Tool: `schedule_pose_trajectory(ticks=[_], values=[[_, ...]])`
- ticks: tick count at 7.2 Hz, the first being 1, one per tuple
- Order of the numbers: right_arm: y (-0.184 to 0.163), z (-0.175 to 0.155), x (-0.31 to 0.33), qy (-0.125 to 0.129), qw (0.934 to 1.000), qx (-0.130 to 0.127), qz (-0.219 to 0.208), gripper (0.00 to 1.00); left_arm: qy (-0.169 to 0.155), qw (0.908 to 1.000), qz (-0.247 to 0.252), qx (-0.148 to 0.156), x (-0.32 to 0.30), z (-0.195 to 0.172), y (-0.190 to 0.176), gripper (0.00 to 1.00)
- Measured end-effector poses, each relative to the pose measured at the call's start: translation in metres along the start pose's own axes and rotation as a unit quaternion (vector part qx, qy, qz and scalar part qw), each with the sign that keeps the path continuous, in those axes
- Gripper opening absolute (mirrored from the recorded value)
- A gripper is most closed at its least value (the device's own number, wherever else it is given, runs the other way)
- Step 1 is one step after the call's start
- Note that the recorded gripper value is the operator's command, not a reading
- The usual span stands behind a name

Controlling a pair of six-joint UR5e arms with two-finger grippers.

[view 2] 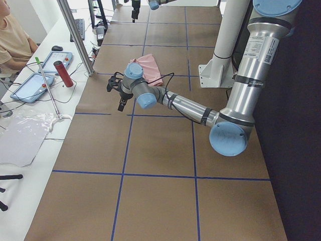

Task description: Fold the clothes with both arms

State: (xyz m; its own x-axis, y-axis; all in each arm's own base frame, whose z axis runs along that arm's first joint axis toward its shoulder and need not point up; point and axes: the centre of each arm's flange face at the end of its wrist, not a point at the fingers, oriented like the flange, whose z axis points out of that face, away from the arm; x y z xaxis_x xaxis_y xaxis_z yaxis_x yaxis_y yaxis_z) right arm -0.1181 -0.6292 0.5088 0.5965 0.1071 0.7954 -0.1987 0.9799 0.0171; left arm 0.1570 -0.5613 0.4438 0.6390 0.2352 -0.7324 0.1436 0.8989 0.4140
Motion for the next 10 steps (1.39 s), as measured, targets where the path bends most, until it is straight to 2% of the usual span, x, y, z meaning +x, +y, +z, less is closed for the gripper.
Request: schedule_pose_trajectory(ticks=[2,4,6,7,9,10], values=[[0.050,-0.023,0.113,0.010,0.9983,-0.009,-0.056,1.00,-0.011,0.9983,0.052,-0.023,-0.105,-0.051,0.042,1.00],[0.105,-0.043,0.188,0.030,0.9951,-0.021,-0.092,1.00,-0.024,0.9966,0.057,-0.054,-0.162,-0.090,0.080,1.00],[0.125,-0.078,0.211,0.047,0.9923,-0.056,-0.100,1.00,-0.041,0.9922,0.040,-0.111,-0.186,-0.126,0.108,1.00],[0.133,-0.095,0.221,0.050,0.9908,-0.074,-0.102,1.00,-0.044,0.9893,0.032,-0.136,-0.200,-0.133,0.127,1.00],[0.157,-0.115,0.230,0.050,0.9898,-0.090,-0.098,1.00,-0.043,0.9845,0.005,-0.170,-0.222,-0.130,0.172,1.00],[0.167,-0.119,0.232,0.050,0.9898,-0.093,-0.096,1.00,-0.042,0.9833,-0.002,-0.177,-0.226,-0.130,0.184,1.00]])
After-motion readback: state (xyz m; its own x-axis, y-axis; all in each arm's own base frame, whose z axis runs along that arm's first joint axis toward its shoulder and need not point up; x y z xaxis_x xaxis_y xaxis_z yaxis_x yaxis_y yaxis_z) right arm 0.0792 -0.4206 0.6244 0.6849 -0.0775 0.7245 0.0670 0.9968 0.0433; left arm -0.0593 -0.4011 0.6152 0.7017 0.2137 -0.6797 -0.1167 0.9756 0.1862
